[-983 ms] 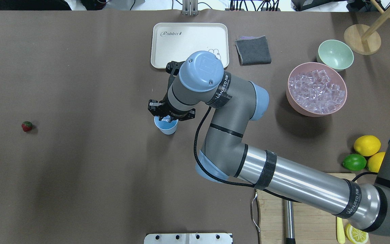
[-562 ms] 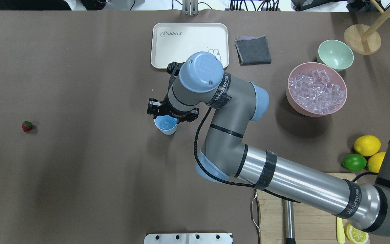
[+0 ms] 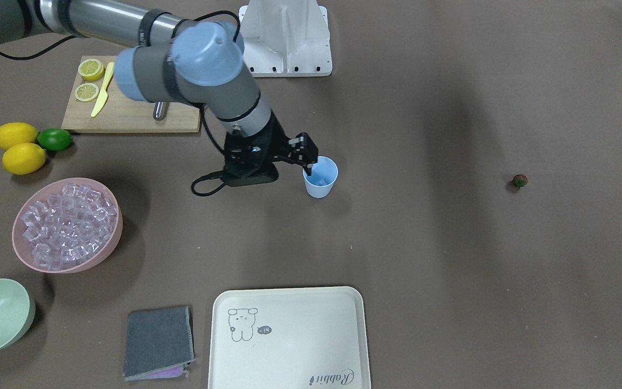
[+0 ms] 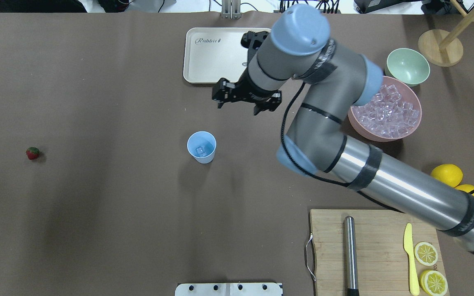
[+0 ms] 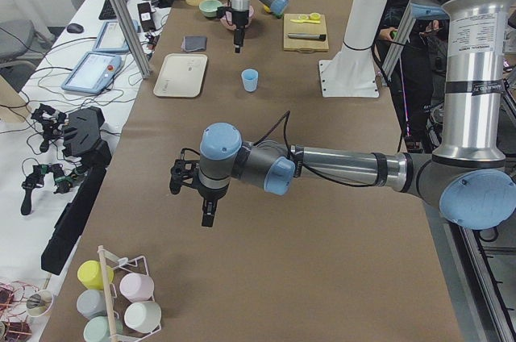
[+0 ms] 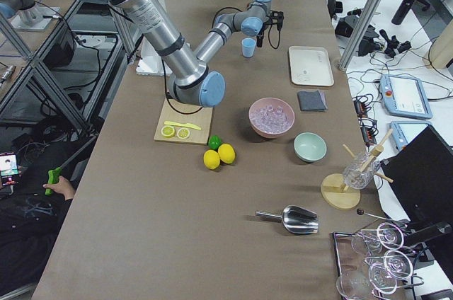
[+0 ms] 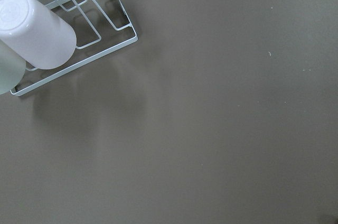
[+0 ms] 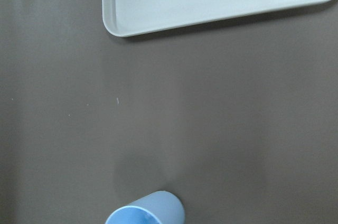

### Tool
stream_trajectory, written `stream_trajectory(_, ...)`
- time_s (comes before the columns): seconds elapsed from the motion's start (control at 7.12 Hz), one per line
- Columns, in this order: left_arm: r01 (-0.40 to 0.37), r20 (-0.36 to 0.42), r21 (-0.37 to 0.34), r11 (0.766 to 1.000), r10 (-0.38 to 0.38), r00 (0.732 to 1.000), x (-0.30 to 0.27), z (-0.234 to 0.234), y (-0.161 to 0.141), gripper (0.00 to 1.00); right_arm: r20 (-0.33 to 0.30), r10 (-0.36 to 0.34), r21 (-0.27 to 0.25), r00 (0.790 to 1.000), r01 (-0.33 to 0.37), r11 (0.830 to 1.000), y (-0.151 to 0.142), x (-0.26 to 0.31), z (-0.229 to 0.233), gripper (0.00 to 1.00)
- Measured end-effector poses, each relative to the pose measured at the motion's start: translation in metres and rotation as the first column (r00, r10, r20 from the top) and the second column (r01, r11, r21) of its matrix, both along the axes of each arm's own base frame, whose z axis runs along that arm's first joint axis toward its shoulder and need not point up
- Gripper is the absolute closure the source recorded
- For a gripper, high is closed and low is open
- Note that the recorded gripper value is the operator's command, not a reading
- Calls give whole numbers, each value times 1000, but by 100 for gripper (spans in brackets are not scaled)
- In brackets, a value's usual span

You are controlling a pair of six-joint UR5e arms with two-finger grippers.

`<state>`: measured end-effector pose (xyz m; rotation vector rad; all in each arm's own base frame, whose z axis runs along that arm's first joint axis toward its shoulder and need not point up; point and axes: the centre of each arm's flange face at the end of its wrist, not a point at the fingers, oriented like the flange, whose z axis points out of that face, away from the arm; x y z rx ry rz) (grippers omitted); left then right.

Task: Put ice and strawberries in cup
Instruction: 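Move the right gripper back over the pink bowl of ice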

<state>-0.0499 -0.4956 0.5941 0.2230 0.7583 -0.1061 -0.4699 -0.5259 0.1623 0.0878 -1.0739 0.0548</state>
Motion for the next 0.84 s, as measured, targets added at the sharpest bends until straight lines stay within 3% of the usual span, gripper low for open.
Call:
stream_trajectory(0.28,0,0,2,1000,0,1000,0,0,1,2,-159,-55,161,986,80,984,-32,94,48,1)
stream_trajectory(0.42,1,-1,1,1000,-1,1000,0,1,2,2,-218,-89,250,972,144,957,-45,127,67,1)
stream_trajectory(0.56,0,-1,1,1000,0,1000,-1,2,3,2,-258,-113,305,959,192,933,-50,150,86,1)
stream_trajectory(0.84,-2,2,1,1000,2,1000,-1,4,4,2,-307,-192,364,932,301,882,-47,179,129,2)
